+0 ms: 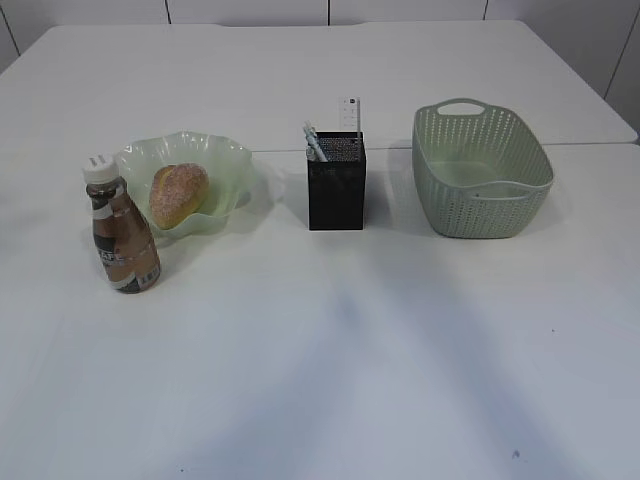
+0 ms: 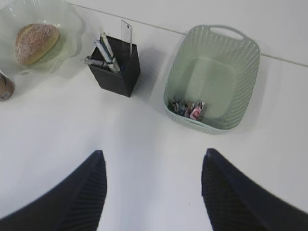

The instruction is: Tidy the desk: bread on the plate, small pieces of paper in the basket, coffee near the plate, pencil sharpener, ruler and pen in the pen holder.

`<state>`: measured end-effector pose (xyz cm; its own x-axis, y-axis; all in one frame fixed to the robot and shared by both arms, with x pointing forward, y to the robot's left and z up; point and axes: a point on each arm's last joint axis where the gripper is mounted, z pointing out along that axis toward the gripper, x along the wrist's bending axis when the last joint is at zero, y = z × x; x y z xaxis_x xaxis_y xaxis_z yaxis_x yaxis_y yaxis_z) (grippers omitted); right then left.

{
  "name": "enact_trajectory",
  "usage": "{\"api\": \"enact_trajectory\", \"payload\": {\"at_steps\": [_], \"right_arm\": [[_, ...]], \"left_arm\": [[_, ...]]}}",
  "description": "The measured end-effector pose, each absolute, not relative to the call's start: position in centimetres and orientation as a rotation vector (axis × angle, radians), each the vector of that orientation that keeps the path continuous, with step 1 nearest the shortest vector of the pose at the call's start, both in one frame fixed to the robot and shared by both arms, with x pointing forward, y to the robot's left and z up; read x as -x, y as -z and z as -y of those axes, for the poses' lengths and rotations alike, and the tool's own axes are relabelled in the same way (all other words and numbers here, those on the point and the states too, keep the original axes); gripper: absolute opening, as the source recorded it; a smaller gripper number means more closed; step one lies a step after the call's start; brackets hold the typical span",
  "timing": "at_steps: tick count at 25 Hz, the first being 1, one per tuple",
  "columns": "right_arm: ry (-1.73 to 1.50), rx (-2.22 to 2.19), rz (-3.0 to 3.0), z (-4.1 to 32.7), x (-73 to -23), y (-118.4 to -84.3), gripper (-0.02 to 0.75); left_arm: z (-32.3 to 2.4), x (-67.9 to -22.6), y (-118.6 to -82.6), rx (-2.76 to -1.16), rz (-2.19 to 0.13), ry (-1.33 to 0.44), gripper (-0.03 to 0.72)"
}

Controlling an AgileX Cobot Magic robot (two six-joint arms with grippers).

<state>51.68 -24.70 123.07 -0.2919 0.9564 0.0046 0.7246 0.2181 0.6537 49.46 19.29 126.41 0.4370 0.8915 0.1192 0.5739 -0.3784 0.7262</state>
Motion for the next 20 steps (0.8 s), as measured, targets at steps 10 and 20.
{"api": "enact_trajectory", "payload": {"at_steps": [10,20], "right_arm": [[-0.801,-1.544,-2.08,26.2,-41.9,-122.0,0.487],[-0.918,-1.471,-2.0,27.8,-30.2,-118.5,0.485]], "left_arm": [[-23.6,-39.0,-123.9,-2.036,-1.288,-0.594,0.402],[-27.9,-27.7,-119.4,-1.913,-1.206,-0.569,0.401]]}}
